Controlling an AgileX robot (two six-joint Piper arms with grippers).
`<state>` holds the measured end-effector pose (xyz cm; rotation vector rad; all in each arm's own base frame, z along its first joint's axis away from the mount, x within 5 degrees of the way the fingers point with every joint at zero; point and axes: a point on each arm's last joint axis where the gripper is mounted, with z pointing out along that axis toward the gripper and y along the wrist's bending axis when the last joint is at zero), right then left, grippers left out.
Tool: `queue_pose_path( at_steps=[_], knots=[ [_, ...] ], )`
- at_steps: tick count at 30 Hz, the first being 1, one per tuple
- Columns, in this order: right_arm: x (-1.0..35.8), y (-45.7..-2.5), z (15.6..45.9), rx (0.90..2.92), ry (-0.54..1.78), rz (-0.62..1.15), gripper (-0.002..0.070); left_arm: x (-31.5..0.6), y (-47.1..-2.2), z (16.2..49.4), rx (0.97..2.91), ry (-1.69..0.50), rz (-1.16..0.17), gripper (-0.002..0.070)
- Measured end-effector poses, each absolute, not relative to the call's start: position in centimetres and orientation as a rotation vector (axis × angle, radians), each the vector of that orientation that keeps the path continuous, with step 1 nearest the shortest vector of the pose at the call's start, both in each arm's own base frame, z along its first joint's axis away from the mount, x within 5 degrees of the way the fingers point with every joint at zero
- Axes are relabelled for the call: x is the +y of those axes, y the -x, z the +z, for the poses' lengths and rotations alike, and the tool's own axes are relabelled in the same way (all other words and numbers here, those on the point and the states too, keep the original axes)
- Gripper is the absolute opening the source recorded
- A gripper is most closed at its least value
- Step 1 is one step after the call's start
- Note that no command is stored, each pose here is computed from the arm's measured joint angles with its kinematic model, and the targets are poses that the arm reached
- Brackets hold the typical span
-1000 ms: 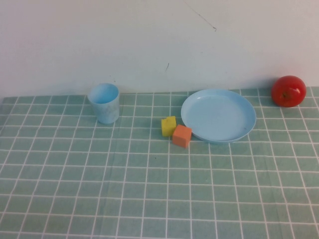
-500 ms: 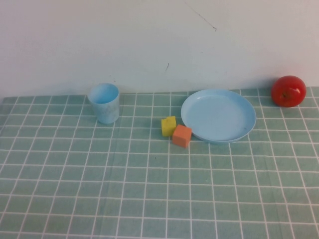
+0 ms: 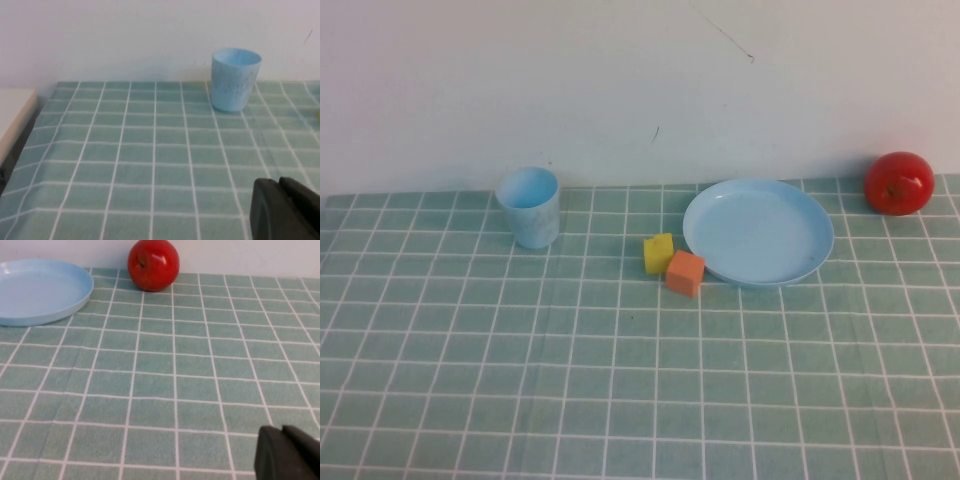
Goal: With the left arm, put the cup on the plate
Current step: Pick up the cup from the table
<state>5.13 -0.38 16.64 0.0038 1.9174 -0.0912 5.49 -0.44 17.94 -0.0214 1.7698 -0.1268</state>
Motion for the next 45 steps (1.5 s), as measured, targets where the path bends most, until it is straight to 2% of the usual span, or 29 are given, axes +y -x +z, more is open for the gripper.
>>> queue_pose_path(
  at_steps=[6, 9, 12, 18, 24, 28, 34, 39, 45],
  knots=[
    [-0.4, -5.1, 16.6, 1.917, -0.004, -0.091, -0.0002, -0.4, -5.7, 19.9, 1.545, 0.192, -0.313, -0.0003],
    [-0.4, -5.1, 16.6, 1.917, -0.004, -0.091, -0.0002, -0.5, -5.4, 21.7, 1.503, 0.202, -0.338, -0.0003],
    [-0.4, -5.1, 16.6, 1.917, -0.003, -0.091, -0.0002, -0.5, -4.7, 25.1, 1.477, 0.188, -0.348, -0.0003],
    [-0.4, -5.1, 16.6, 1.917, -0.003, -0.091, -0.0002, -0.7, -5.5, 32.2, 1.53, 0.177, -0.353, -0.0003],
    [-0.4, -5.1, 16.6, 1.919, -0.003, -0.091, -0.0002, -1.1, -9.7, 36.8, 1.668, 0.19, -0.356, -0.0003],
    [-0.4, -5.1, 16.6, 1.919, -0.003, -0.091, -0.0002, -1.4, -13.1, 36.7, 1.711, 0.228, -0.386, -0.0003],
    [-0.4, -5.1, 16.6, 1.919, -0.003, -0.091, -0.0002, -2.1, -18.7, 35.7, 1.963, 0.182, -0.338, -0.0003],
    [-0.4, -5.1, 16.6, 1.919, -0.003, -0.091, -0.0002, -2.8, -24.1, 36.9, 2.135, 0.104, -0.308, -0.0003],
    [-0.4, -5.1, 16.6, 1.919, -0.002, -0.093, -0.0002, -3.5, -31.1, 36.7, 2.296, 0.045, -0.301, 0.0013]
  ],
)
